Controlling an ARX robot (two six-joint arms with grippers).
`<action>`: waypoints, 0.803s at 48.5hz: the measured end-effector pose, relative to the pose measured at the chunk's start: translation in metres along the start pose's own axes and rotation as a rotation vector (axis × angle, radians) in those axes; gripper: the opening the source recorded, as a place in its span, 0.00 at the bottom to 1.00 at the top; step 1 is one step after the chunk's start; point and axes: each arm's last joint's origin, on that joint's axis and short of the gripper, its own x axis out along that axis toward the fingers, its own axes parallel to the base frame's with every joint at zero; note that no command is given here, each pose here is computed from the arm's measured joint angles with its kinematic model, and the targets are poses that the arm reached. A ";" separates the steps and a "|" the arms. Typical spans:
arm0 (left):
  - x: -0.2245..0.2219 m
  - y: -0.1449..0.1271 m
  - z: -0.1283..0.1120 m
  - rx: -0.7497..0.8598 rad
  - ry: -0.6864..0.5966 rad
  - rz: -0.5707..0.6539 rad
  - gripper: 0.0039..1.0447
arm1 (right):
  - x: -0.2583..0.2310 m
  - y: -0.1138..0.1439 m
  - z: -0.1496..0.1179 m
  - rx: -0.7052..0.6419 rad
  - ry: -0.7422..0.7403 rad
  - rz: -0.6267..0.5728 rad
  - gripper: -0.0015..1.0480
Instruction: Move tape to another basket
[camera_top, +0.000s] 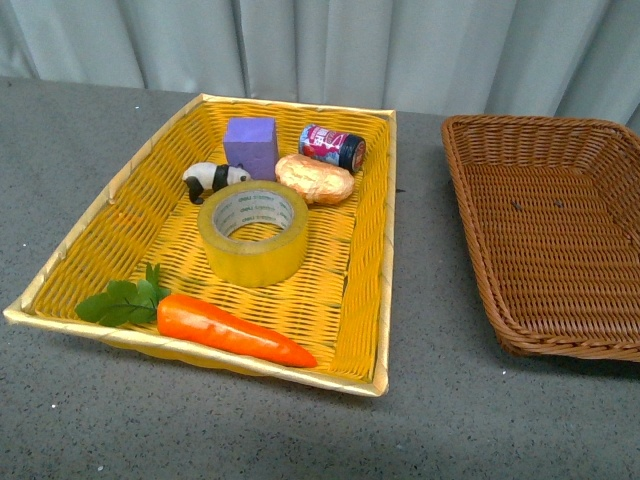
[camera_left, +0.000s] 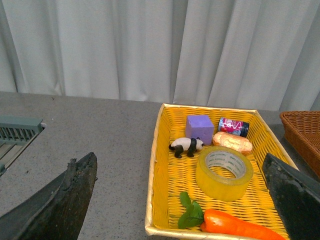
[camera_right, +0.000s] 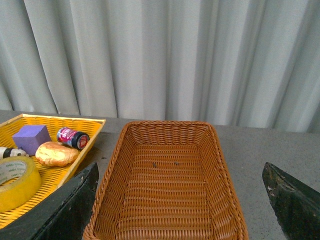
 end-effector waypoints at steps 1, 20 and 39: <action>0.000 0.000 0.000 0.000 0.000 0.000 0.94 | 0.000 0.000 0.000 0.000 0.000 0.000 0.91; 0.000 0.000 0.000 0.000 0.000 0.000 0.94 | 0.000 0.000 0.000 0.000 0.000 0.000 0.91; 0.000 0.000 0.000 0.000 0.000 0.000 0.94 | 0.000 0.000 0.000 0.000 0.000 0.000 0.91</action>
